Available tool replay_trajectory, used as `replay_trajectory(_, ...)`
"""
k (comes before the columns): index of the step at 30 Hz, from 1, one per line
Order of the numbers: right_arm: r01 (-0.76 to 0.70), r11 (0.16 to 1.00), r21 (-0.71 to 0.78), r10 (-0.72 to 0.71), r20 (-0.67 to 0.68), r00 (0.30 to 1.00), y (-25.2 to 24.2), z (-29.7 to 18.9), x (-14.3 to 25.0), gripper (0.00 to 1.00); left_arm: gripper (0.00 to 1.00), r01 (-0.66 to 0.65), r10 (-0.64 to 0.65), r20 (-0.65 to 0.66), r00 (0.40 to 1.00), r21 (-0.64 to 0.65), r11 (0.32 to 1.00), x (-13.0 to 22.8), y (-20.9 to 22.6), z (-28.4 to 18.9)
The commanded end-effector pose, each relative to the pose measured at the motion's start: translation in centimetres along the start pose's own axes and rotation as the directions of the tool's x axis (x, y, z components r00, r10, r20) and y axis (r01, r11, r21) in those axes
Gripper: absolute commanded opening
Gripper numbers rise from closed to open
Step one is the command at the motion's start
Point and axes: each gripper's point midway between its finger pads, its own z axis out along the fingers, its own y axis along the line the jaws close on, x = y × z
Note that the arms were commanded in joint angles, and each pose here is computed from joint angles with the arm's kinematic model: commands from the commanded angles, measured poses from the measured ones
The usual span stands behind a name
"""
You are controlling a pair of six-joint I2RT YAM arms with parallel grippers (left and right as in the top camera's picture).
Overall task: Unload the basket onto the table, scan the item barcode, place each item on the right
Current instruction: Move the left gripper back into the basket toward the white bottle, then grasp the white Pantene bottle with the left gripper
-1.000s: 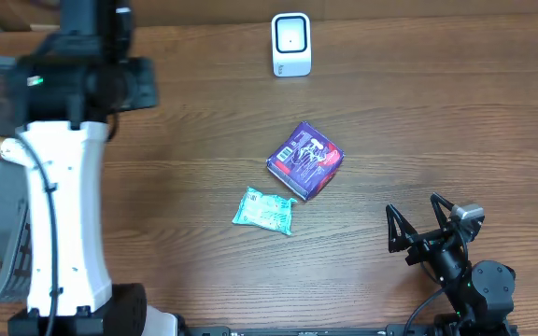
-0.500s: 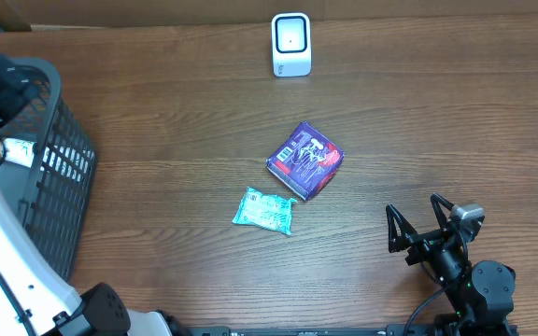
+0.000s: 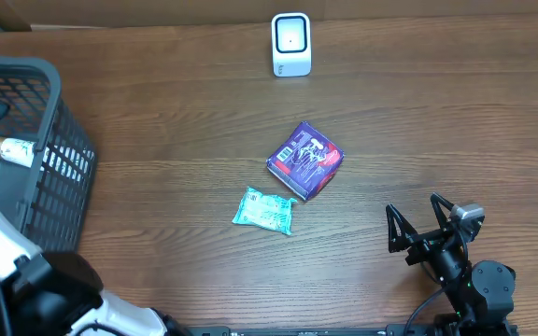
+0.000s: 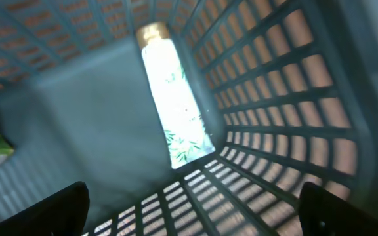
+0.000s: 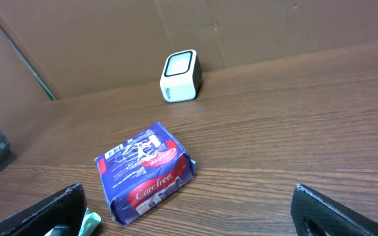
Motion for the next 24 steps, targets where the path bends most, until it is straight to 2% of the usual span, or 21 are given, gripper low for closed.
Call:
replay_trajectory(1,0.001,1.0,-0.004,-0.001,-0.005,1.0,0.2,-0.2,-0.1,1.0,0.92,0.013,-0.013,-0.05,0.999,-0.009,1.0,0.2,0.1,2.1)
replay_trajectory(10,0.001,1.0,-0.004,-0.001,-0.005,1.0,0.2,-0.2,-0.1,1.0,0.93,-0.013,-0.001,-0.151,0.989,-0.094,0.996,1.1,1.6,7.4)
replay_trajectory(24,0.001,1.0,-0.004,-0.001,-0.005,1.0,0.2,-0.2,-0.1,1.0,0.93,-0.02,-0.001,-0.193,0.981,-0.106,0.994,4.1,3.1,14.8)
